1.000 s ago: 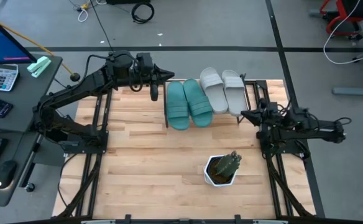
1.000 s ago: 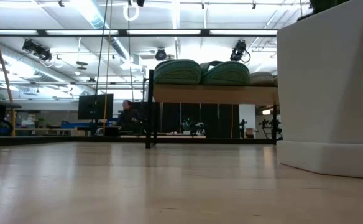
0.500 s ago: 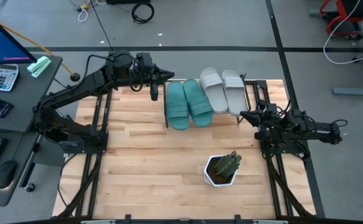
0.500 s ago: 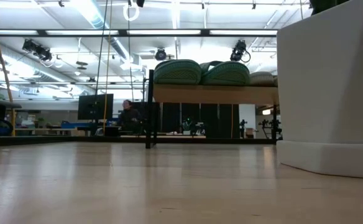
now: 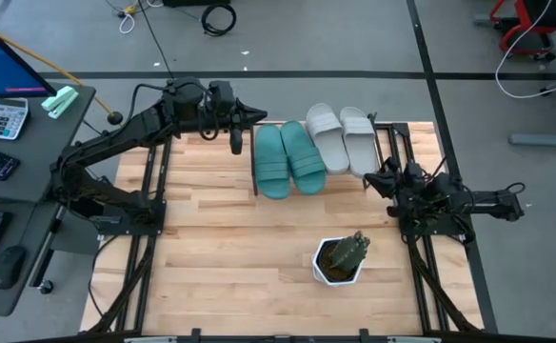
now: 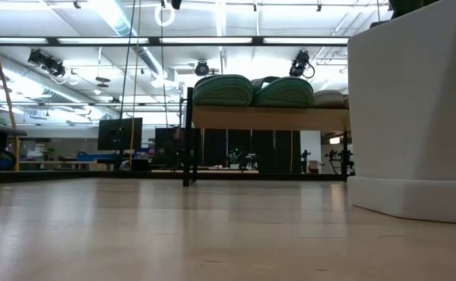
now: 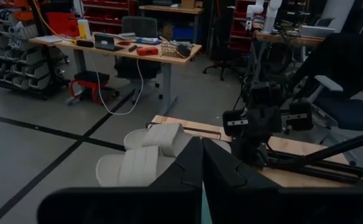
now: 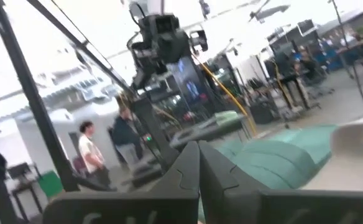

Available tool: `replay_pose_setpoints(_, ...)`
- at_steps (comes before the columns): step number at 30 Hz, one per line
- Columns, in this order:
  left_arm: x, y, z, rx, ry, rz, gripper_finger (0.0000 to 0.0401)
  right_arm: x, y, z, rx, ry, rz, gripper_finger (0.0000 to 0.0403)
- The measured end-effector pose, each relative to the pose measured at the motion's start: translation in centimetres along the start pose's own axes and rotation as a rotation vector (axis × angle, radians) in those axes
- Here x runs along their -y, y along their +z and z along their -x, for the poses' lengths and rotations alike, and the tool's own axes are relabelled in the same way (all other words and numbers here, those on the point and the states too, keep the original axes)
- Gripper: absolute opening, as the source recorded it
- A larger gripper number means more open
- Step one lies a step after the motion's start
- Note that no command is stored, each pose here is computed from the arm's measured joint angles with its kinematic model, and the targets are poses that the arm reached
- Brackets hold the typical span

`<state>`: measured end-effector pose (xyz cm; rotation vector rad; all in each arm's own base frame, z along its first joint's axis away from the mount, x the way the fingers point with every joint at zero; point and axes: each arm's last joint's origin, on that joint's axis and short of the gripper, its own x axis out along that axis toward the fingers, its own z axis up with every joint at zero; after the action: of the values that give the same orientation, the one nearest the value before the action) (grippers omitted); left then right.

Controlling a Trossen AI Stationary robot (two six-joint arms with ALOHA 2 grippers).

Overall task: Pick and place slides into the shelf
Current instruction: Return to Home Position

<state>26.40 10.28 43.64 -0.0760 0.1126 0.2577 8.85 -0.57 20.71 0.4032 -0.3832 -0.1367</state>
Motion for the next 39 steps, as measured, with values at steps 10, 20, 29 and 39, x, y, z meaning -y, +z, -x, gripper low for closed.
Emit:
replay_pose_setpoints(10, 0.0, -0.1, 0.0, -0.013, 0.001, 0.006, 0.0009, -0.1, -0.3, 0.0, -0.031, 0.065, 0.006, 0.0)
replay_pose_setpoints(20, 0.0, -0.2, 0.0, -0.023, 0.002, 0.026, 0.0019, 0.1, -1.1, 0.1, -0.053, 0.081, 0.026, 0.0)
replay_pose_setpoints(29, 0.0, -0.2, 0.0, -0.022, 0.002, 0.017, 0.0006, 0.3, -2.0, 0.0, -0.159, 0.117, 0.133, 0.0)
replay_pose_setpoints(39, 0.0, -0.2, 0.0, -0.022, 0.002, -0.029, 0.0017, 0.1, -3.3, 0.2, -0.289, 0.154, 0.224, 0.0)
